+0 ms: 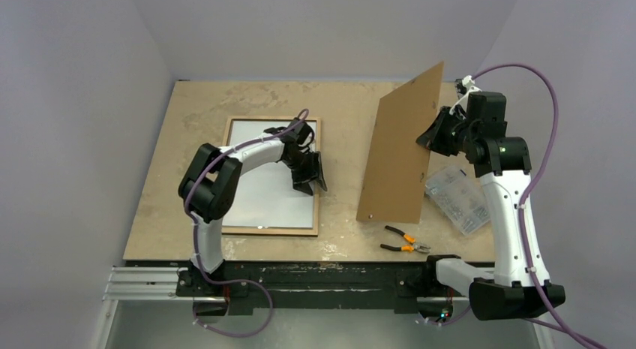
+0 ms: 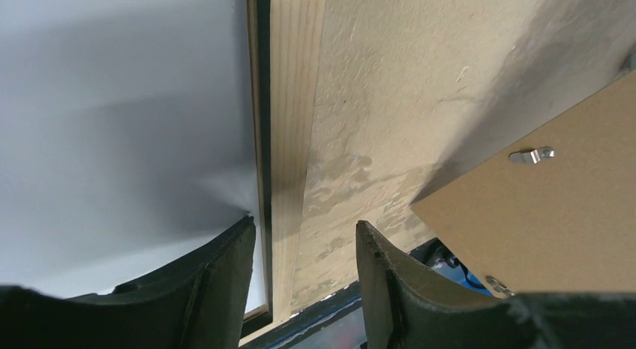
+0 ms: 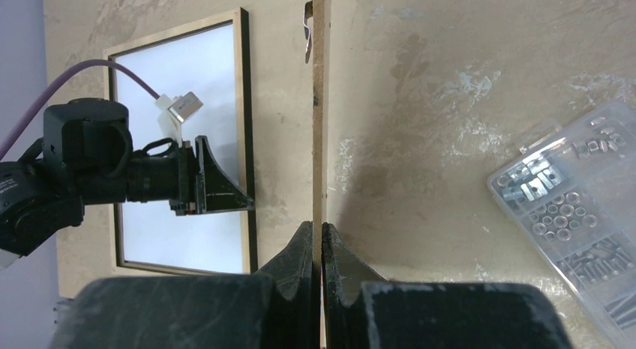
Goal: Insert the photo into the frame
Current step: Move the photo frame to the center of the board.
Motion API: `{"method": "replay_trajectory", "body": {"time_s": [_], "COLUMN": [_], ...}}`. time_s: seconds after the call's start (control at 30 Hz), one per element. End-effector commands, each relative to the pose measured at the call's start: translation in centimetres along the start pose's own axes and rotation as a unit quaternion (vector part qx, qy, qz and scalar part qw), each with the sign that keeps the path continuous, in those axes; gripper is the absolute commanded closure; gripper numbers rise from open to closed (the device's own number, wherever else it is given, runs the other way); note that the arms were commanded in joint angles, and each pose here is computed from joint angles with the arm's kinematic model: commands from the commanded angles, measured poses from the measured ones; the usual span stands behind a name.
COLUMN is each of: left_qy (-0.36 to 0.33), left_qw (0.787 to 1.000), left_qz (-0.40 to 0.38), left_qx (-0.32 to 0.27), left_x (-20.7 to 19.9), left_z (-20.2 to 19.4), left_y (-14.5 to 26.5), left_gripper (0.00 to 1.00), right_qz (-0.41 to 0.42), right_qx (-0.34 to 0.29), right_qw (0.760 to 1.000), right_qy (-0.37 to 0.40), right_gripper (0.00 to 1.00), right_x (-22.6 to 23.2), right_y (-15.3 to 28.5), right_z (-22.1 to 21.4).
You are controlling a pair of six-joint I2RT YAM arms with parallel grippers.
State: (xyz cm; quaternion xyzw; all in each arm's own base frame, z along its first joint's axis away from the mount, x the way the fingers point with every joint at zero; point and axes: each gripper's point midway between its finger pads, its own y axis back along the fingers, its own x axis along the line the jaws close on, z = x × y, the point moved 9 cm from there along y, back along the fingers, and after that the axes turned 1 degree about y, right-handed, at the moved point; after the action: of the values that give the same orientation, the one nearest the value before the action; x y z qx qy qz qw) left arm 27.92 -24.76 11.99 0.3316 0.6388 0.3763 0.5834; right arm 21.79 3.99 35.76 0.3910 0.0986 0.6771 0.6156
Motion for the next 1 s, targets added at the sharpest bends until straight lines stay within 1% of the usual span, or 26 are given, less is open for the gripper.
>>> {"method": "replay_trajectory", "body": {"time_s": [0.0,0.13,0.33,0.6,0.83,0.97], "left_qy": [-0.034,-0.043,-0.059,-0.074,-0.091,-0.104], "left_qw": [0.999,0.998,0.997,0.995,0.991,0.989], "left_qz": [-0.039,-0.045,-0.055,-0.064,-0.08,-0.084], "left_qx": [-0.009,-0.002,0.013,0.03,0.05,0.06], "left_x": [-1.9,-2.9,-4.7,-7.3,-9.5,-11.0], "left_z": [1.0,0.8,0.3,-0.3,-1.1,-1.8], "left_y": [-0.6,-1.3,-2.5,-4.2,-5.5,-6.3], "left_gripper": [0.52,0.57,0.71,0.78,0.84,0.85], "right_qz": [0.029,0.025,0.023,0.009,-0.01,-0.022], "right_qx": [-0.058,-0.06,-0.065,-0.093,-0.143,-0.164], "right_qw": [0.998,0.998,0.998,0.995,0.989,0.986], "right_qy": [0.015,0.016,0.016,0.023,0.028,0.03], "right_gripper": [1.0,1.0,1.0,1.0,1.0,1.0], "right_x": [1.0,0.9,1.0,1.4,2.0,2.1], "right_y": [1.6,1.6,2.0,4.1,7.2,8.5], "right_z": [1.5,1.5,1.6,2.6,4.1,4.6]}}
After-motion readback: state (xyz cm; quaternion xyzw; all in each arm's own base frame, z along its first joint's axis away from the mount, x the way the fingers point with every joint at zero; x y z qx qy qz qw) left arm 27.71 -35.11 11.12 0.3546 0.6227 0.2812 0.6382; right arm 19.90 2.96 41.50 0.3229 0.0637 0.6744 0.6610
